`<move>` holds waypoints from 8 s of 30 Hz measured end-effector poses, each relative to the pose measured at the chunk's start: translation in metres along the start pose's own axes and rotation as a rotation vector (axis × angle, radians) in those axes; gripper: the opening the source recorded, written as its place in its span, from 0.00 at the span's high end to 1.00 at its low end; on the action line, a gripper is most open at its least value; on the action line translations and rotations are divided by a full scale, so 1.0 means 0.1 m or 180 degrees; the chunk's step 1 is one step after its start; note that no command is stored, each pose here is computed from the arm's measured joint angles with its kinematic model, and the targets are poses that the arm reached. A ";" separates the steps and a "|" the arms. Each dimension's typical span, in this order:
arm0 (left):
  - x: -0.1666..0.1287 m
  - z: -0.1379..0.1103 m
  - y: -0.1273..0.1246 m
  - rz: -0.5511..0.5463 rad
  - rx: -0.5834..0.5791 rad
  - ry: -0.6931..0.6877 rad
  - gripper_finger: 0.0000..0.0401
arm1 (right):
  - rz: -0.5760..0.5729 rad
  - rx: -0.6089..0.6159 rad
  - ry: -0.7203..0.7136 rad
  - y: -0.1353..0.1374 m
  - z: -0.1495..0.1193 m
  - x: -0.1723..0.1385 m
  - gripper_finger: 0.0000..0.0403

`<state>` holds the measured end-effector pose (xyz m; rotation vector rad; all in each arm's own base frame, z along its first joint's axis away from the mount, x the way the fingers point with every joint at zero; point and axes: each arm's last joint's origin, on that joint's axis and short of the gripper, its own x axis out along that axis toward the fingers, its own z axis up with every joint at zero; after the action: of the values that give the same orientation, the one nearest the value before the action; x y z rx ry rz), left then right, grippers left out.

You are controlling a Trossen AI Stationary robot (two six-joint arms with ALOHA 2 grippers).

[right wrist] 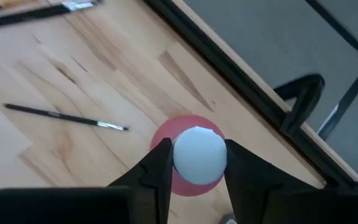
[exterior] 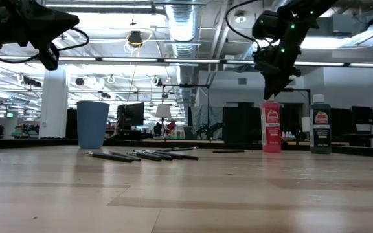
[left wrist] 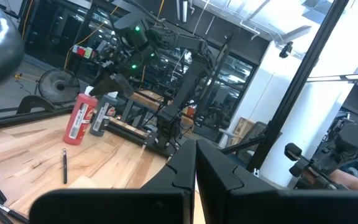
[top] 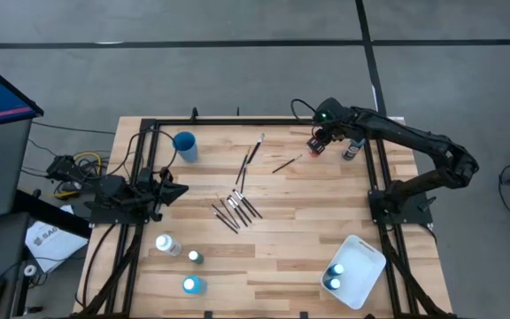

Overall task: Pick & Place Paint Supplies
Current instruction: Put the large pink paint bottle into the white bin, then put the large green paint bottle into the white bin

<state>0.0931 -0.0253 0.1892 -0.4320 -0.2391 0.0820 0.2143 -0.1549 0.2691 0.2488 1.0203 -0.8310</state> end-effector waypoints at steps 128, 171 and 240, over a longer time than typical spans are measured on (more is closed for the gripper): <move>0.00 0.02 -0.01 -0.0017 -0.0032 -0.0050 0.99 | 0.0949 -0.0645 0.0350 1.38 -2.45 -1.90 0.70; 0.00 0.02 -0.01 -0.0023 -0.0045 -0.0070 0.99 | 0.1033 -0.0423 0.0299 1.43 -2.47 -1.90 0.48; 0.00 0.04 -0.01 -0.0039 -0.0075 -0.0118 0.99 | -0.0900 0.1275 0.0472 -0.55 -0.42 -0.83 0.43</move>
<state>0.0921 -0.0248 0.1932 -0.4528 -0.2794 0.0753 0.1262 -0.1285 0.3265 0.5210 1.0344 -1.2905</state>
